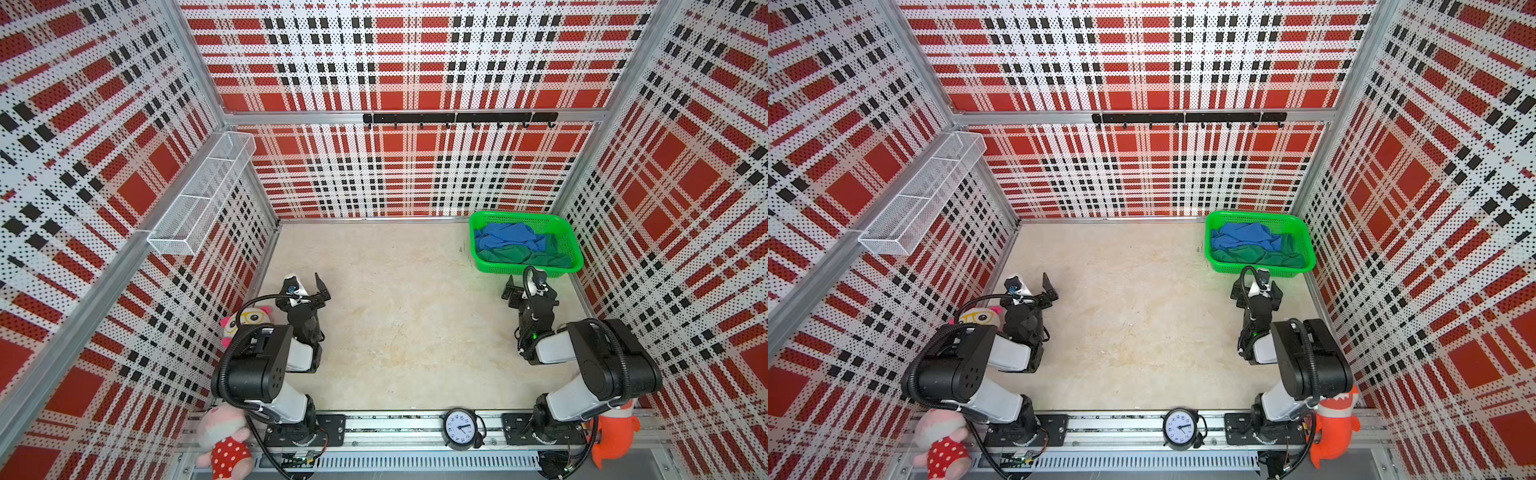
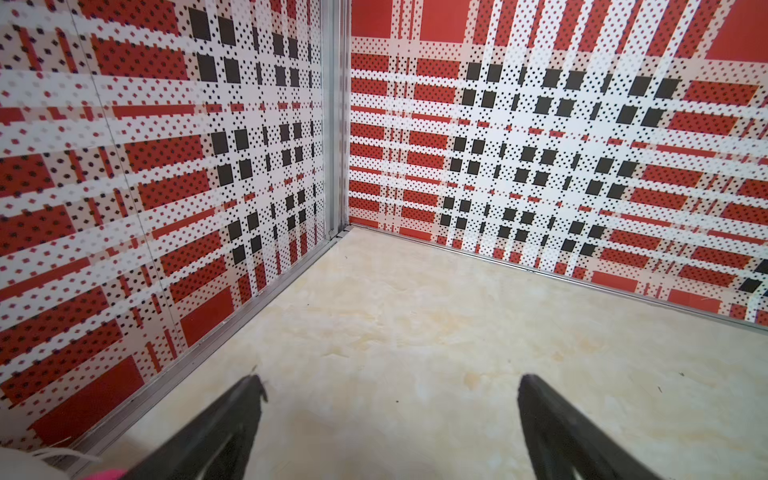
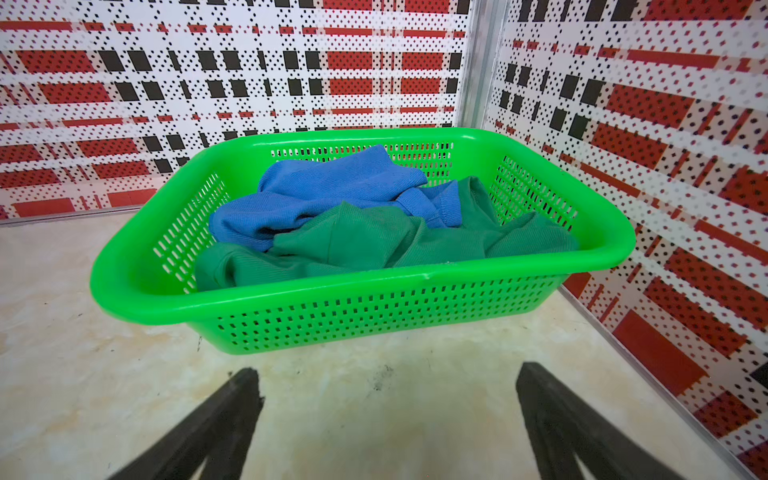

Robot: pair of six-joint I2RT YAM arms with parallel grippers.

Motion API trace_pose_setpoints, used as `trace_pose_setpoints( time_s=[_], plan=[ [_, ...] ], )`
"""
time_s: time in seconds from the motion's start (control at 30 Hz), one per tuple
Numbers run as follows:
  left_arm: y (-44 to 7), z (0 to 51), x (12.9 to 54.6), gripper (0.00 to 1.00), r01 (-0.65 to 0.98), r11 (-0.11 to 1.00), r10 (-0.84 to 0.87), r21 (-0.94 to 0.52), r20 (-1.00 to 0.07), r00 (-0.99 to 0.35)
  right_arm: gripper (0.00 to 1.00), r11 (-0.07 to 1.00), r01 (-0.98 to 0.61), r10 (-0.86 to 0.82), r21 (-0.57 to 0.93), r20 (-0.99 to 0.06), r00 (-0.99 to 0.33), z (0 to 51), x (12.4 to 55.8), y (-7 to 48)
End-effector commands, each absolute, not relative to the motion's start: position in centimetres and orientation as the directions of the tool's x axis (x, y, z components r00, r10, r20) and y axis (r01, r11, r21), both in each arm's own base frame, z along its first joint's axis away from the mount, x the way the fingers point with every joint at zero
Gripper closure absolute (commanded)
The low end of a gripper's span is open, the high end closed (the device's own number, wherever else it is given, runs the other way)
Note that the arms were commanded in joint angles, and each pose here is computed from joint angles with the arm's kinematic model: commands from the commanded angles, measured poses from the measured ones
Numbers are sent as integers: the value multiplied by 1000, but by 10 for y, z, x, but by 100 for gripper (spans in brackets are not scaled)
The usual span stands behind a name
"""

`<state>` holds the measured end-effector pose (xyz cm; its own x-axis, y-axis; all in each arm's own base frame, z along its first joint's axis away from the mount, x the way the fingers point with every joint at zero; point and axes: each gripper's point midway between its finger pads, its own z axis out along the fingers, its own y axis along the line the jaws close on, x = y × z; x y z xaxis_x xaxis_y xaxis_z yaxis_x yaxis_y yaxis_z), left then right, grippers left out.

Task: Fold and stack the tank tops

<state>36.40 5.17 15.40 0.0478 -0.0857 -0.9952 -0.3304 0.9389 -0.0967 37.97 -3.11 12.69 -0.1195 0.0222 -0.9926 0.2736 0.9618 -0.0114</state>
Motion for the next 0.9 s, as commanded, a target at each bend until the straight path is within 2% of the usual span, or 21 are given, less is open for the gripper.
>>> trace_pose_setpoints(
  time_s=[0.0, 0.87],
  plan=[
    [52, 160, 363, 2, -333, 938, -79, -98, -994, 73, 0, 961, 278, 18, -9, -995, -94, 133, 381, -33],
    [53, 159, 364, 2, -332, 938, -80, -98, -995, 68, 0, 963, 270, 20, -8, -995, -98, 133, 383, -32]
  ],
)
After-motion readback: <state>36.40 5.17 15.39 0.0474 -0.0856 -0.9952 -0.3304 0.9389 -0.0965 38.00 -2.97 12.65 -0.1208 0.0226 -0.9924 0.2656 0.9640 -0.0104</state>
